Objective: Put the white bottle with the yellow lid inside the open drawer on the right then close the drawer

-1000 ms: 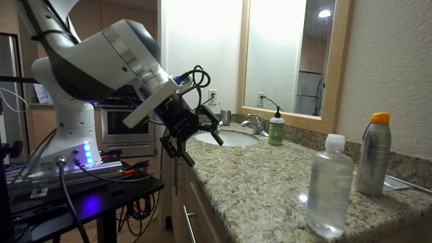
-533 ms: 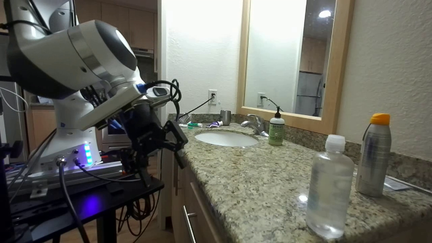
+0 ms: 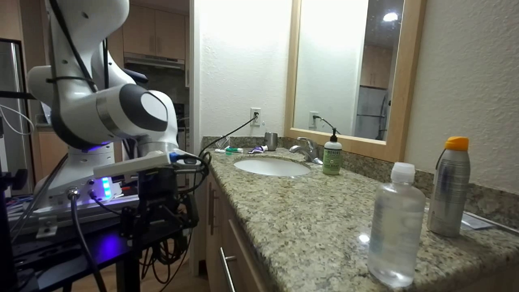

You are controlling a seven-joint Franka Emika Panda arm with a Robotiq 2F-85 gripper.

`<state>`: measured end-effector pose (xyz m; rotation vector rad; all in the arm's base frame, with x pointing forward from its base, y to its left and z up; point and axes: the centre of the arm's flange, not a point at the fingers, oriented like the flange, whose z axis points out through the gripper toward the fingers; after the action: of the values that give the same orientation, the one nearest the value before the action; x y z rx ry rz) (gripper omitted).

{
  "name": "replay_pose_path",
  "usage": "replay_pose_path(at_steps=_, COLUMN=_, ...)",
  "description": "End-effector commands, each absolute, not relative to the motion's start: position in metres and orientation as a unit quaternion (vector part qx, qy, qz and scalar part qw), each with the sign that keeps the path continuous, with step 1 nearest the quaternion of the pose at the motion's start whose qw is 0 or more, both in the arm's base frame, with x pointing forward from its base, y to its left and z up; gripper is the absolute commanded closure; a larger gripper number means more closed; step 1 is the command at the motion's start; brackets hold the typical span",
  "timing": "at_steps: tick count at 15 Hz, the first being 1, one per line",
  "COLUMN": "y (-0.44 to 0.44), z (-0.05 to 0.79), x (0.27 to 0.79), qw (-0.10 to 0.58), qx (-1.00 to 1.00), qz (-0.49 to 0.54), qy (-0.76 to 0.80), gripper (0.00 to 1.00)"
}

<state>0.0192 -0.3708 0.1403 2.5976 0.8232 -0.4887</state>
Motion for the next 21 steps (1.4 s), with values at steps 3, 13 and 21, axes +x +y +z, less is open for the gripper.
replay_pose_path(at_steps=3, y=-0.393, z=0.084, x=0.088, qw=0.128, qx=0.930, qz=-0.229, qy=0.258, gripper=0.00)
replay_pose_path(at_steps=13, y=-0.409, z=0.081, x=0.084, qw=0.211, qx=0.913, qz=-0.141, qy=0.321, gripper=0.00)
replay_pose_path(at_steps=21, y=-0.400, z=0.214, x=-0.001, qw=0.344, qx=0.841, qz=-0.094, qy=0.407, gripper=0.00)
